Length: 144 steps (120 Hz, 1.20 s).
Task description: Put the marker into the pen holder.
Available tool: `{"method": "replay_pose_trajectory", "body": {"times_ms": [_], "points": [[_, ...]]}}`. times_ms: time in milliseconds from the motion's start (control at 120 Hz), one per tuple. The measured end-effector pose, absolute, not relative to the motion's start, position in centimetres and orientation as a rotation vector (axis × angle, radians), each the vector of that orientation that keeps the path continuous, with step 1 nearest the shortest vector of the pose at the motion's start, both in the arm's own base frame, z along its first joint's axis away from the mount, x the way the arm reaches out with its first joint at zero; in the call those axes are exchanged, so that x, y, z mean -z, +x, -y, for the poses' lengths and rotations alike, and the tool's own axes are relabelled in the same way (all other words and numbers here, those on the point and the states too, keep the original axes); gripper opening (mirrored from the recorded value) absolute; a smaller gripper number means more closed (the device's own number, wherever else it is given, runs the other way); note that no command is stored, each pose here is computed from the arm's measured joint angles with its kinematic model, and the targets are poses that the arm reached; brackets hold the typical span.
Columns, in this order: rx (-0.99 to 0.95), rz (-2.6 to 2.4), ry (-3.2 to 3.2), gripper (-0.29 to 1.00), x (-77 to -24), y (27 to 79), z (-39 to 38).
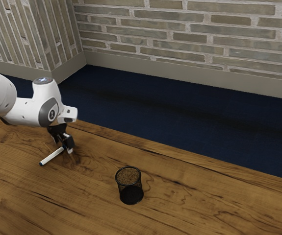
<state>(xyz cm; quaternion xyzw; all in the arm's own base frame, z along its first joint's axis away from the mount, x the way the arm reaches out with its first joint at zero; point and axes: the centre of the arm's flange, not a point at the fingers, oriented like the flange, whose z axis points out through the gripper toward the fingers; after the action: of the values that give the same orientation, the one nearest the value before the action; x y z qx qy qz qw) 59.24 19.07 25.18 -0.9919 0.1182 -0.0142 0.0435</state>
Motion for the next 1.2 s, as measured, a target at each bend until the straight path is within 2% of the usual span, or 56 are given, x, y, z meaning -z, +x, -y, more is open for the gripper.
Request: {"method": "replay_pose_trajectory", "body": {"times_ms": [308, 375, 558, 675, 1075, 1200], "points": [[0.036, -0.424, -3.025, 0.68, -24.8, 59.2, -19.1], [0.038, -0.436, -3.023, 0.60, -24.8, 59.2, -19.1], [0.041, -0.460, -3.018, 0.27, -25.0, 59.3, -19.1], [0.040, -0.471, -3.016, 0.14, -25.0, 59.3, -19.1], [0.024, -0.471, -3.014, -0.02, -24.5, 58.7, -19.5], [0.056, -0.464, -3.005, -0.06, -25.8, 59.1, -19.5]]}}
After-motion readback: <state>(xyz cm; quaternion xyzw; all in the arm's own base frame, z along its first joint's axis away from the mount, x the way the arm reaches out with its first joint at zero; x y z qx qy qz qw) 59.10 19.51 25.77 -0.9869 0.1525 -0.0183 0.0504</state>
